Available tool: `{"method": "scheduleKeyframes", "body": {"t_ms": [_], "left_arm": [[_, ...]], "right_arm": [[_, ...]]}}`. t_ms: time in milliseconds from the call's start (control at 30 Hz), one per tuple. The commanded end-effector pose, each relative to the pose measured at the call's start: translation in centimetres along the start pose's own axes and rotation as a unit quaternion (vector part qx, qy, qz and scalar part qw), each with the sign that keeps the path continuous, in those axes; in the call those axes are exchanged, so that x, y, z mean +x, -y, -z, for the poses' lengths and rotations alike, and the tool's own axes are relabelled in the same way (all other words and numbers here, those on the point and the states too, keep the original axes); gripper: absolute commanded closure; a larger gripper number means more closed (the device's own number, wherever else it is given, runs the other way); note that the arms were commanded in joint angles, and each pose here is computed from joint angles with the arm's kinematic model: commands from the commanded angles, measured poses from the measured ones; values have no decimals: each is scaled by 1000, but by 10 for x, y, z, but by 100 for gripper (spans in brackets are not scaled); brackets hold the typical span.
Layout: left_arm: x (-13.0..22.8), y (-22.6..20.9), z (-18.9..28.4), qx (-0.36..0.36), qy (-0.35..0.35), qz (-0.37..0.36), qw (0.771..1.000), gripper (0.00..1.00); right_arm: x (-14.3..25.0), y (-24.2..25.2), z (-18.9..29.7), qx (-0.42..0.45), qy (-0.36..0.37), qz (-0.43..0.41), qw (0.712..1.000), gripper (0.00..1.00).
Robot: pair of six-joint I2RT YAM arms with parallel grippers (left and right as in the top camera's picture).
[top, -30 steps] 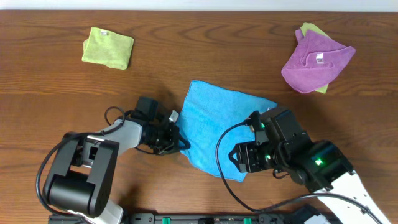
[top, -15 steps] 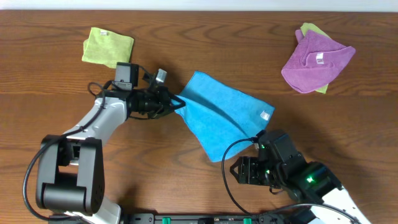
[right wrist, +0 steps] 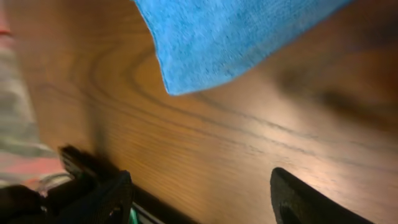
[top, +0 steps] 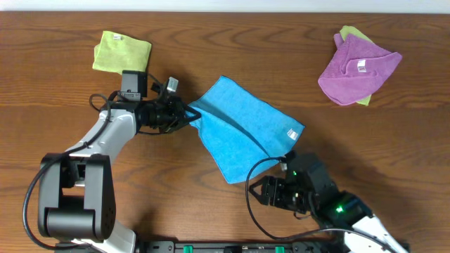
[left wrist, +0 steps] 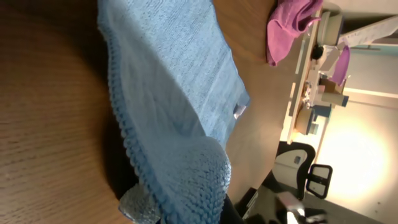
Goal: Fold the cloth
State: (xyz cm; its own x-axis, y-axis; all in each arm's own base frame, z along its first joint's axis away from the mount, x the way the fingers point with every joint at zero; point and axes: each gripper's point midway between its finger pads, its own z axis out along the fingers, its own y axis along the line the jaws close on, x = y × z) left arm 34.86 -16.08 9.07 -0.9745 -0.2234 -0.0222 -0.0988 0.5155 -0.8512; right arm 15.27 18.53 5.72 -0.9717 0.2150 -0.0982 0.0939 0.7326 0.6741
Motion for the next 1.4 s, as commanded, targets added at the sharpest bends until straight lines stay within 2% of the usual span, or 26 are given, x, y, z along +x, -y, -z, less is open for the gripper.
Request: {"method": "scheduleKeyframes", "body": {"t_ms": [0, 333, 733, 967, 1067, 1167, 1267, 1367], "left_arm": [[-6, 3, 5, -4, 12, -18, 1000, 94], [-3, 2, 5, -6, 7, -10, 1000, 95], [-1, 1, 5, -7, 4, -5, 1000, 94], [0, 1, 5, -7, 1, -2, 1000, 94], [0, 1, 5, -7, 1, -2, 1000, 94], [0, 1, 5, -7, 1, -3, 1000, 94], [0, 1, 5, -7, 1, -3, 1000, 95], [0, 1, 5, -7, 1, -2, 1000, 94]], "right_arm": [[17, 3, -11, -25, -26, -54, 998, 28], [15, 15, -31, -39, 31, -107, 993, 30], [-2, 23, -55, -19, 68, -106, 992, 34], [-10, 28, -73, -18, 76, -105, 991, 45], [-10, 34, -77, -8, 75, -97, 992, 54], [-12, 38, -77, 2, 83, -79, 993, 68], [-17, 40, -76, 8, 98, -78, 992, 69], [-19, 41, -75, 11, 104, -78, 991, 63]]}}
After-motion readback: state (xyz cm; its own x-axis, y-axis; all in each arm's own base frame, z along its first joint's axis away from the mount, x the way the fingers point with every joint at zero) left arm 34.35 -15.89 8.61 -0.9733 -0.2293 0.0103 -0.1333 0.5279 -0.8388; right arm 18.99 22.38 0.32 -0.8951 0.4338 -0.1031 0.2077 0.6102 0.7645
